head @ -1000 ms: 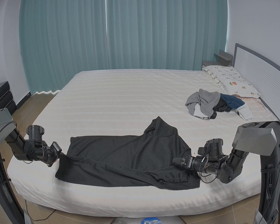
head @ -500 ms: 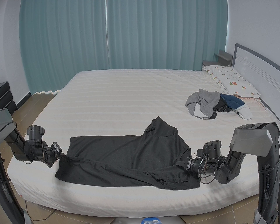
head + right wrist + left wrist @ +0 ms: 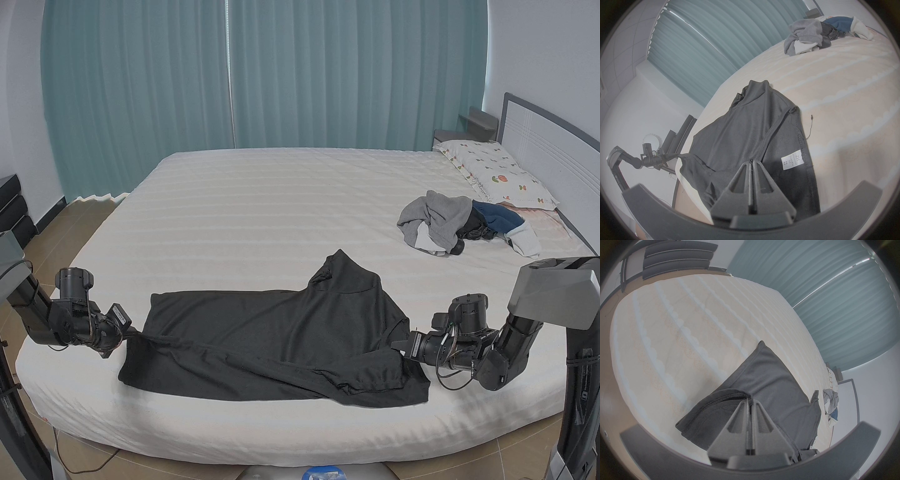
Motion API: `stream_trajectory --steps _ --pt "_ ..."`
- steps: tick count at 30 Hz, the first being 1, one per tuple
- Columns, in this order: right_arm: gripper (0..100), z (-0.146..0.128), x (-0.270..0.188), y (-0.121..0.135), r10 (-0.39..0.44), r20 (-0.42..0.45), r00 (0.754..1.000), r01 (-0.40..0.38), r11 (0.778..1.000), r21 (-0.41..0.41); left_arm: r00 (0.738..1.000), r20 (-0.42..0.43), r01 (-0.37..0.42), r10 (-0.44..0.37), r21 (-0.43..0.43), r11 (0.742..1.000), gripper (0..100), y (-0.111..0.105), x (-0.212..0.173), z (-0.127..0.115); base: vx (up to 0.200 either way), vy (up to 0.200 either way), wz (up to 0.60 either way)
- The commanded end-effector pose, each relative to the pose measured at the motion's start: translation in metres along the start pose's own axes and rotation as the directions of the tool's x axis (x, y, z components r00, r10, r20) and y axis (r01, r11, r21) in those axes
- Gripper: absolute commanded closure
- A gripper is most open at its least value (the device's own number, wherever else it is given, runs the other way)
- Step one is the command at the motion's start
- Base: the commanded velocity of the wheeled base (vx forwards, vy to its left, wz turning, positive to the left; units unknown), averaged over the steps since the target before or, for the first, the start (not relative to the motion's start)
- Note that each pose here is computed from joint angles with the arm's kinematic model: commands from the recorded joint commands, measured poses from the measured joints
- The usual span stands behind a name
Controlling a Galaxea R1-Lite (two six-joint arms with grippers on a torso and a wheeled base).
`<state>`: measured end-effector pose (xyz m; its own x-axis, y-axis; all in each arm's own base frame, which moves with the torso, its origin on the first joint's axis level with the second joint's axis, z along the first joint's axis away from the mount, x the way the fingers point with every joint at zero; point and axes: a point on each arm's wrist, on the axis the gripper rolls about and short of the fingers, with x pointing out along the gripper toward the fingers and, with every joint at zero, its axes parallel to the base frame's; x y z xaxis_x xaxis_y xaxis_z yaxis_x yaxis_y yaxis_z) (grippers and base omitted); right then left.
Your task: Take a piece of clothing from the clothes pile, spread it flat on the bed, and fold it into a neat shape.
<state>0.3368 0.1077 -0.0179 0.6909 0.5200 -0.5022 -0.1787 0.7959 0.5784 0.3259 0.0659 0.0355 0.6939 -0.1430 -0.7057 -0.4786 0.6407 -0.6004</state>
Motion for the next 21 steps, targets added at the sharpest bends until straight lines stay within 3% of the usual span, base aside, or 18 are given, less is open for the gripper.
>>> stream_trajectory --steps 1,8,9,21 --pt "100 0.01 -0.018 0.006 0.011 0.031 0.999 -0.011 1.0 -0.001 1.0 0.022 0.018 -0.019 0.013 1.0 100 -0.005 -0.013 0.0 0.0 0.0 0.0" --pt "100 0.006 -0.017 0.002 0.009 0.016 1.0 -0.009 1.0 0.005 1.0 0.019 0.024 -0.025 0.02 1.0 100 -0.008 -0.016 -0.002 0.0 0.0 0.0" --pt "0 0.008 -0.019 0.004 0.017 0.032 0.999 -0.017 1.0 0.001 0.999 0.022 0.027 -0.028 0.021 0.999 100 -0.009 -0.017 -0.002 0.0 0.0 0.0" --pt "0 0.017 -0.043 0.006 0.015 0.076 0.997 -0.015 1.0 0.005 0.998 0.038 0.041 -0.042 0.031 0.999 100 -0.012 -0.029 -0.003 0.0 0.0 0.0"
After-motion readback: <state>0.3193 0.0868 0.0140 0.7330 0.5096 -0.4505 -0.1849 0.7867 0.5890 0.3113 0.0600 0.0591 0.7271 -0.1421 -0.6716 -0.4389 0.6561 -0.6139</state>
